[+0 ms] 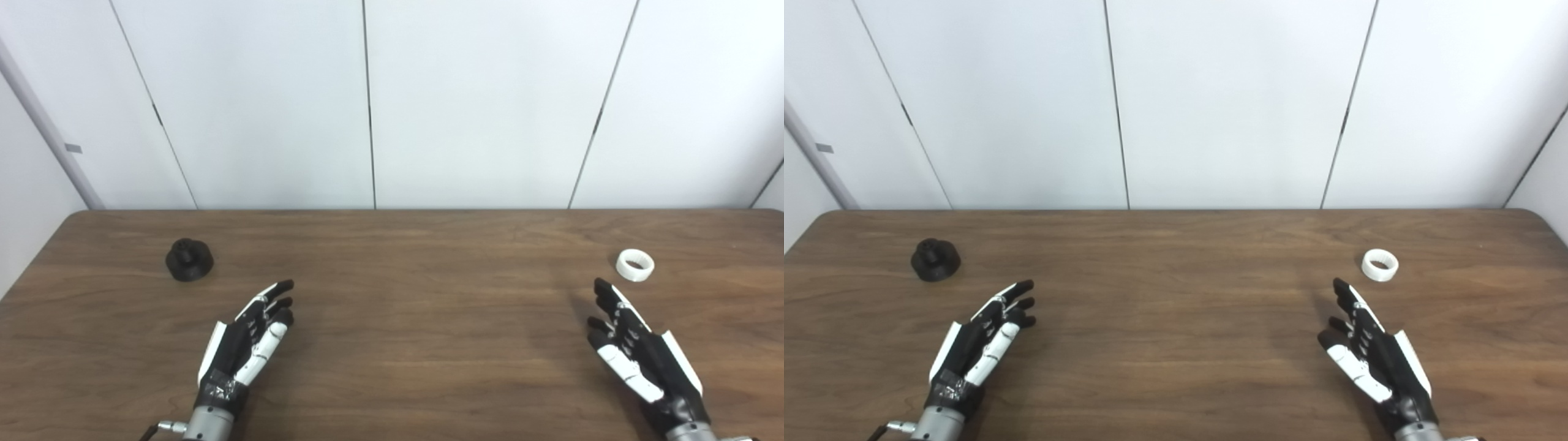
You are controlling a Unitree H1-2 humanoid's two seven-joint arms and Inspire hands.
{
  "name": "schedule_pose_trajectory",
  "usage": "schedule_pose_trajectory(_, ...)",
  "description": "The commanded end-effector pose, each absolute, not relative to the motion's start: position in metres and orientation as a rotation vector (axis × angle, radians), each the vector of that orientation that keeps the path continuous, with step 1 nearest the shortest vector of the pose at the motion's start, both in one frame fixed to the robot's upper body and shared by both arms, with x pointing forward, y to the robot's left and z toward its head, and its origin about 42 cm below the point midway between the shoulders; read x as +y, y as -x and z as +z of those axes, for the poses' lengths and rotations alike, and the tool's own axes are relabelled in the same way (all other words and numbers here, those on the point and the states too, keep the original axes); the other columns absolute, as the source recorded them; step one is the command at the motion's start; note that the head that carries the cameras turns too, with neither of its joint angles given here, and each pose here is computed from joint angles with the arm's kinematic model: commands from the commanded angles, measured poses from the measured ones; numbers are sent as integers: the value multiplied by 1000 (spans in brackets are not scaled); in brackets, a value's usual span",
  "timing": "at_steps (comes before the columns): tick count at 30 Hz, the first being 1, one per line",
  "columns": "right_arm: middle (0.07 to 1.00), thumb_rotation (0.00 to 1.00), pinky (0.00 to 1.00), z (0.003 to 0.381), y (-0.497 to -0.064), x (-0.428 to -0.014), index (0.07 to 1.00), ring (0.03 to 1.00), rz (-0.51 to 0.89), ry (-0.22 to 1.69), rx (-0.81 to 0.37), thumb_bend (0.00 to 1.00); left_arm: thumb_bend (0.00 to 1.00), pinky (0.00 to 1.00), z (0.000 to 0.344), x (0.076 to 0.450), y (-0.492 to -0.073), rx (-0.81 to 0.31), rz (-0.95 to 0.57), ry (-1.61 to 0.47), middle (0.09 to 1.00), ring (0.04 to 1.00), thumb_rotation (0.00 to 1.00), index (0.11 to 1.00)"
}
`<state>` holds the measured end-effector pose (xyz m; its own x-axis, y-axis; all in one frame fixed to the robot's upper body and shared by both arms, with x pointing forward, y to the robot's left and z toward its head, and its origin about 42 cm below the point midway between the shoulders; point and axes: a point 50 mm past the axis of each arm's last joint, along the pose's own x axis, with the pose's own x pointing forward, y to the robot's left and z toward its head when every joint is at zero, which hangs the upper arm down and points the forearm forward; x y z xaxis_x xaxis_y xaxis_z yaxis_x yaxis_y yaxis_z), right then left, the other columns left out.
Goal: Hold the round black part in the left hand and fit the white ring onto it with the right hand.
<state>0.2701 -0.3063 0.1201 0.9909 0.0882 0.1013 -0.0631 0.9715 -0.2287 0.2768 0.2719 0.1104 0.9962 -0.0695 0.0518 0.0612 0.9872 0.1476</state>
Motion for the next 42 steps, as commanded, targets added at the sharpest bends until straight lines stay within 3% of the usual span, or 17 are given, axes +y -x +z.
schedule_pose_trajectory(1, 968, 635, 925, 119, -271, -307, 944, 977, 75, 234, -113, 538, 606, 786, 106, 273, -275, -21, -75, -163, 928, 879, 623, 852)
schedule_pose_trajectory(14, 975, 640, 949, 119, -270, -306, 948, 990, 77, 228, -114, 545, 601, 781, 106, 274, -275, -23, -73, -162, 928, 874, 629, 850)
schedule_pose_trajectory(18, 969, 638, 937, 119, -271, -305, 941, 984, 74, 229, -118, 544, 603, 790, 106, 275, -274, -50, -51, -155, 922, 867, 577, 835)
schedule_pose_trajectory(22, 973, 633, 954, 119, -272, -303, 948, 992, 79, 228, -118, 529, 618, 727, 112, 278, -273, -131, -28, -227, 898, 841, 462, 807)
schedule_pose_trajectory(26, 965, 630, 931, 117, -274, -302, 941, 977, 72, 234, -122, 525, 654, 704, 126, 281, -272, -223, 0, -306, 877, 805, 408, 784)
schedule_pose_trajectory(29, 966, 628, 941, 115, -275, -302, 941, 976, 69, 234, -118, 520, 696, 726, 141, 285, -269, -308, 22, -375, 878, 852, 378, 766)
schedule_pose_trajectory(34, 975, 639, 952, 114, -275, -302, 949, 987, 69, 229, -117, 519, 737, 805, 164, 294, -264, -392, 61, -456, 897, 904, 388, 770)
schedule_pose_trajectory(42, 979, 646, 943, 113, -277, -303, 951, 983, 70, 238, -121, 506, 750, 786, 209, 322, -260, -551, 159, -619, 896, 893, 391, 759)
